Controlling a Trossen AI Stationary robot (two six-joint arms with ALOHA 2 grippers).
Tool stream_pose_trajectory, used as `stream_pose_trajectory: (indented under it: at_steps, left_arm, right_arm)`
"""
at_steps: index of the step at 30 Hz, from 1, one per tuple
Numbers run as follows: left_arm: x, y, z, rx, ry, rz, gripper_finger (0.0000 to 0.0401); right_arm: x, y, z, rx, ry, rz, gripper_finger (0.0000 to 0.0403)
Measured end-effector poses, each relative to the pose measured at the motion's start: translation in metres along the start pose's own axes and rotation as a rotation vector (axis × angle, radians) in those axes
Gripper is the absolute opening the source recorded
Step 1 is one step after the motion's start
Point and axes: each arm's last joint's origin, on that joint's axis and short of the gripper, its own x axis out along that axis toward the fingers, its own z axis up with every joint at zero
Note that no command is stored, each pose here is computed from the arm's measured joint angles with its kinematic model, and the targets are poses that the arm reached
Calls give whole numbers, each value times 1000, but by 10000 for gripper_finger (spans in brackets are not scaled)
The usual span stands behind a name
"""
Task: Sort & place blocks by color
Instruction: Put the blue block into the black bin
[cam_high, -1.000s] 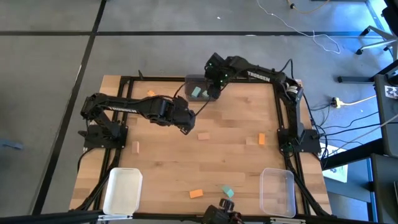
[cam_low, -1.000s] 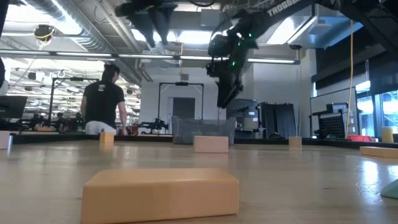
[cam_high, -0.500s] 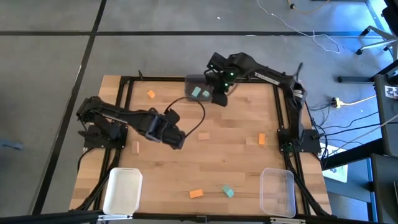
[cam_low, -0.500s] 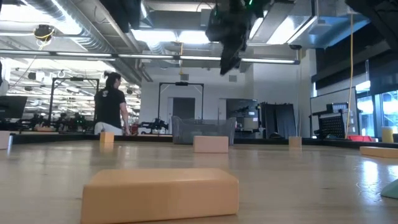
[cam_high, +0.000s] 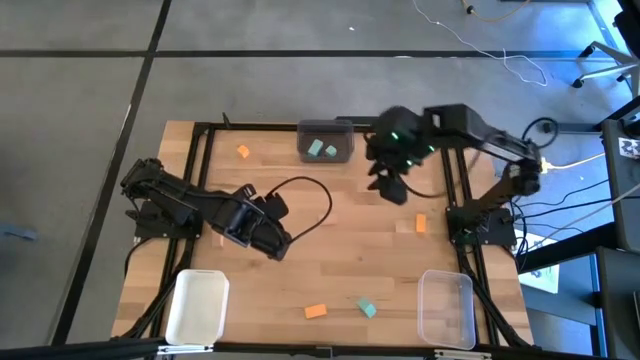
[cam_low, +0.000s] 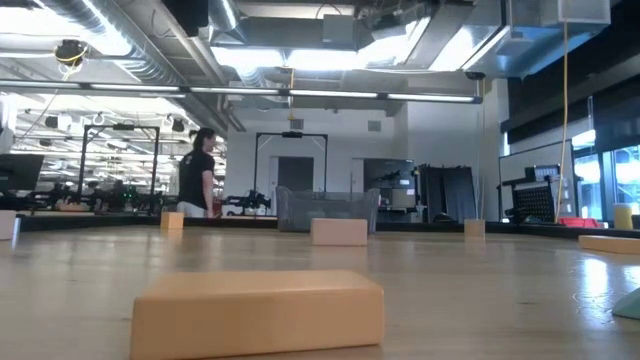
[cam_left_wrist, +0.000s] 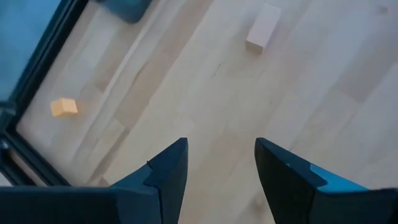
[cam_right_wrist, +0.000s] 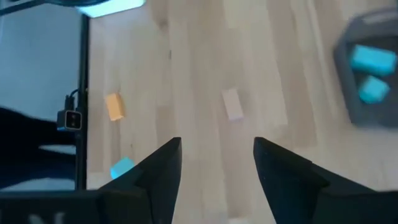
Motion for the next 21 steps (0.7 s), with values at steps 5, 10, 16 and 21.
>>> stream_pose_trajectory:
  at_steps: [5,10,16,21]
  left_arm:
    - [-1,-2,-1,90,2,-17,179]
    - [-1,-7,0,138,-18,-57,179]
    - [-9,-18,-6,196,-20,-173,179]
    - [-16,-27,-13,212,-31,-233,179]
  right_arm:
    - [-6,43,-23,133,48,-125,200]
    - [0,84,-42,292,71,-207,200]
    - [14,123,-69,360,118,-197,200]
    - [40,143,-96,379,183,-249,200]
